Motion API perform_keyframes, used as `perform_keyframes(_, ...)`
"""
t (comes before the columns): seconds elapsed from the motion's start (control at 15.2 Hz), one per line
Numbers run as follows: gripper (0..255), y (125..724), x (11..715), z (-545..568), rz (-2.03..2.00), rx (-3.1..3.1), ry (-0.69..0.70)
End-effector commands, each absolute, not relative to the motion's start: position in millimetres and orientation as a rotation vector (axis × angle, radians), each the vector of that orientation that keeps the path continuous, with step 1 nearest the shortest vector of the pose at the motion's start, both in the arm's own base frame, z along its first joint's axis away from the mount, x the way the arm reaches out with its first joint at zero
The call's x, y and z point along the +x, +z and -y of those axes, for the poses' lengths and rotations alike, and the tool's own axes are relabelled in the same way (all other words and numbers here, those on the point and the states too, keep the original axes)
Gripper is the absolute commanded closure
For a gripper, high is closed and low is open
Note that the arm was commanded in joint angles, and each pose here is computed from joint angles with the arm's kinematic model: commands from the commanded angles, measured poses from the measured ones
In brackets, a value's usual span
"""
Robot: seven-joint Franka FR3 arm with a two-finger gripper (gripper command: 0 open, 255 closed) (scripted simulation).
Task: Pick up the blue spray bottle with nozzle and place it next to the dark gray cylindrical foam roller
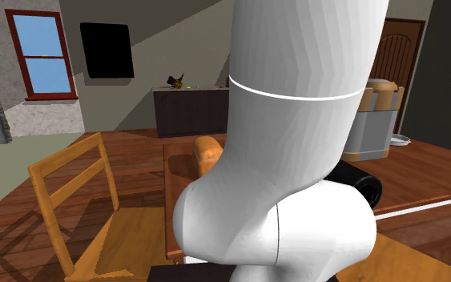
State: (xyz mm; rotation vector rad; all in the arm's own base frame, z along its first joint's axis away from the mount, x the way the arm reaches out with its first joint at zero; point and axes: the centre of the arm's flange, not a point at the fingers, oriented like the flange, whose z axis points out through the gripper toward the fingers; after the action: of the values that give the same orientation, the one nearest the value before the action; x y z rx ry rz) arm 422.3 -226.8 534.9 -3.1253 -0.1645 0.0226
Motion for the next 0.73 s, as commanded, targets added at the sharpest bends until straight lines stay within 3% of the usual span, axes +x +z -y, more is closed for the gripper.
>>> perform_keyframes(0.0, 255, 524.7, 422.8, 225.9, 0.165, -3.126, 0.022)
perform_keyframes(0.66, 255, 471.9, 422.8, 225.9, 0.165, -3.126, 0.022)
